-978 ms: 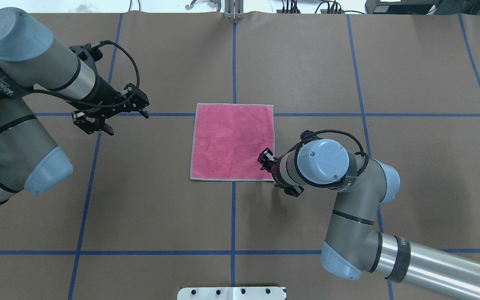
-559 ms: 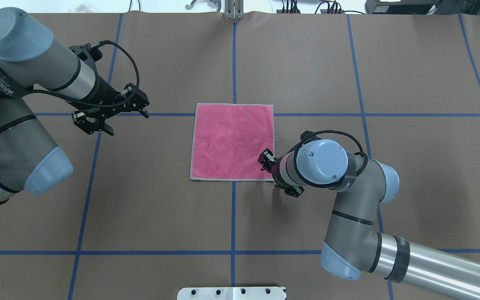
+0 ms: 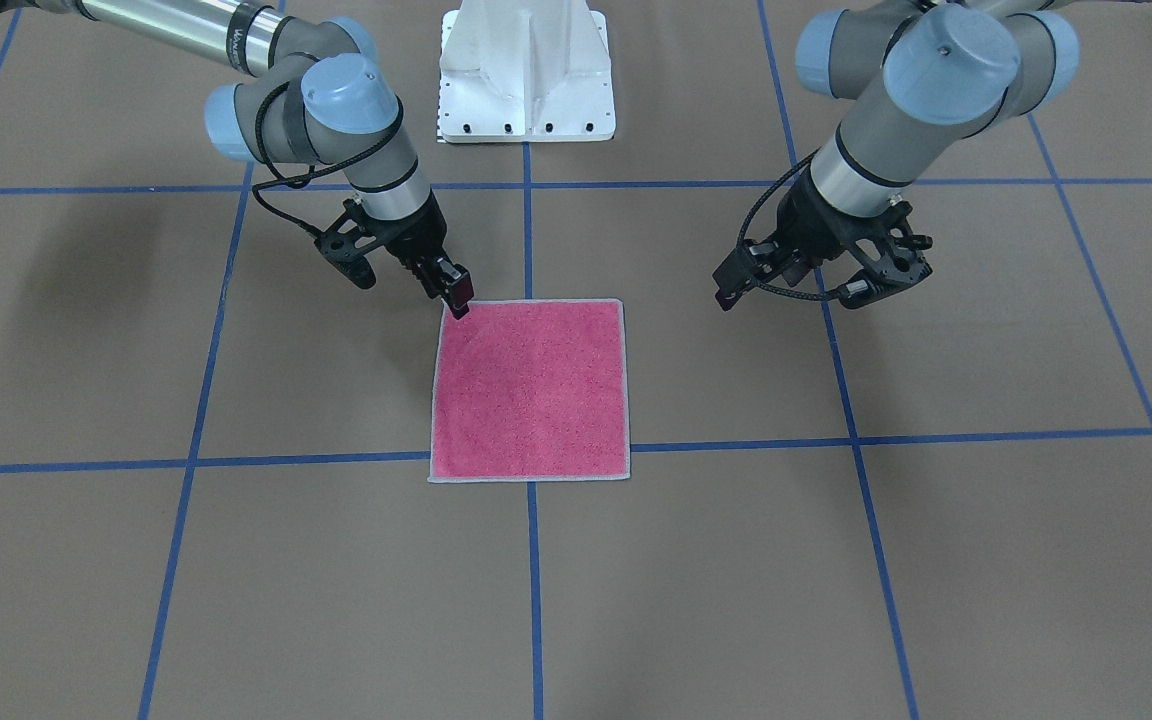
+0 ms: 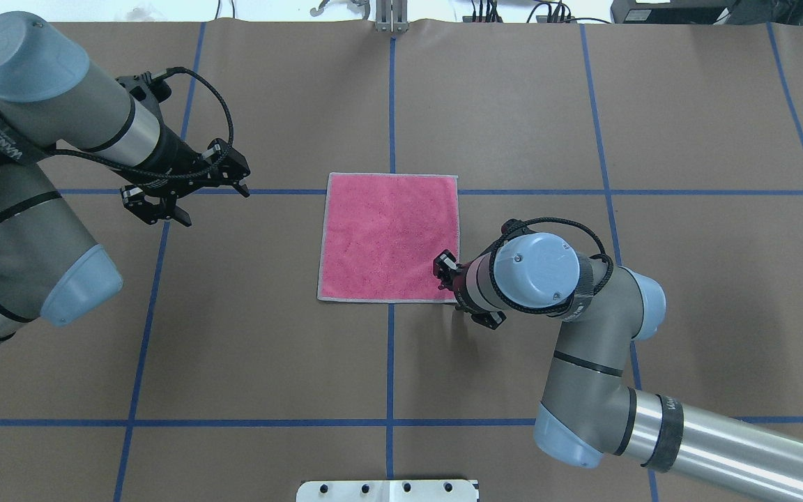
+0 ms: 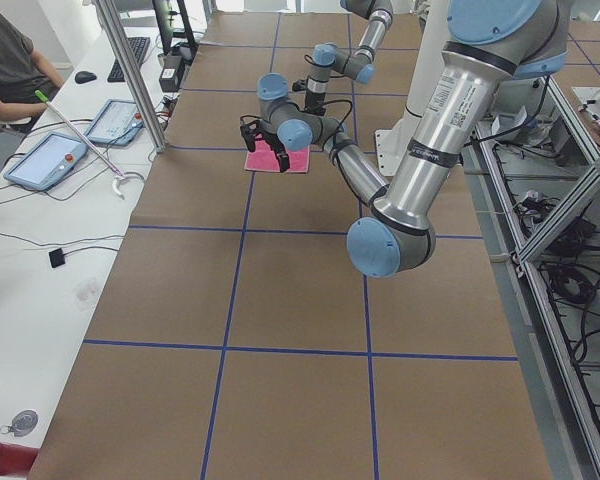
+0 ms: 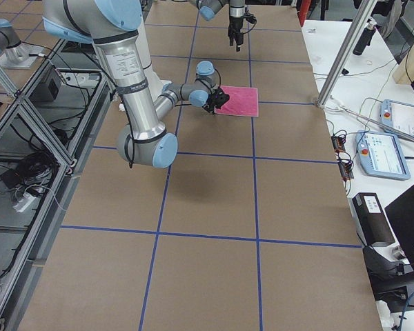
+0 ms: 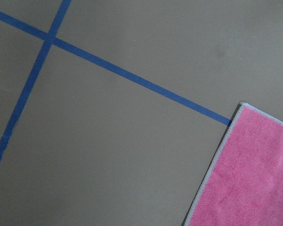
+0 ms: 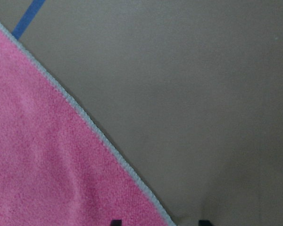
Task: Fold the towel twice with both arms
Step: 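Hold the right gripper at the towel corner while the left gripper hovers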
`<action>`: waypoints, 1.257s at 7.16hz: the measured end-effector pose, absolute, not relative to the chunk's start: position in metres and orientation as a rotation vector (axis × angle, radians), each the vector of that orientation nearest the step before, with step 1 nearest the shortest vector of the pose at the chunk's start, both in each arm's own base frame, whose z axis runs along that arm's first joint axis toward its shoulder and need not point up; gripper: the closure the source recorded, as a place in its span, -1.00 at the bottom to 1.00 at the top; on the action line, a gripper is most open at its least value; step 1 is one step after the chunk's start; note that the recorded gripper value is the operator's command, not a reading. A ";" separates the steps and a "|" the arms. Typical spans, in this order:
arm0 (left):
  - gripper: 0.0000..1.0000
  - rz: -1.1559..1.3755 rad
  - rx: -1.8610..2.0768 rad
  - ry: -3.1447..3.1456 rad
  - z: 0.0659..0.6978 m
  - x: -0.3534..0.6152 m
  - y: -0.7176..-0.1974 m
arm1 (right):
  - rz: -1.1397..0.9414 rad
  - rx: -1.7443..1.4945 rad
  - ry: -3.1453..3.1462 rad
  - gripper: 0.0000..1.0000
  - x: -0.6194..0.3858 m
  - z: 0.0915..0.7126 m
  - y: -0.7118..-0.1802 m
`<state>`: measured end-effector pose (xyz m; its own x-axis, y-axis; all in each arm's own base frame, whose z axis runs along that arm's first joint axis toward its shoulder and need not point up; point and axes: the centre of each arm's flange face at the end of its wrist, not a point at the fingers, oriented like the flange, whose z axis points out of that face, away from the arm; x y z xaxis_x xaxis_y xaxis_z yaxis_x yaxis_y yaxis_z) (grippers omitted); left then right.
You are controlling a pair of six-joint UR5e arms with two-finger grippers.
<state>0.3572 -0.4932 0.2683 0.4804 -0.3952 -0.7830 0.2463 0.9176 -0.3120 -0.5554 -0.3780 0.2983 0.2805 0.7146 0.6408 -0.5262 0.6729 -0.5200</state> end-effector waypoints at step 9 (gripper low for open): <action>-1.00 -0.442 -0.155 0.983 0.259 0.381 -0.490 | 0.838 -0.223 -1.015 1.00 -0.521 0.288 -0.374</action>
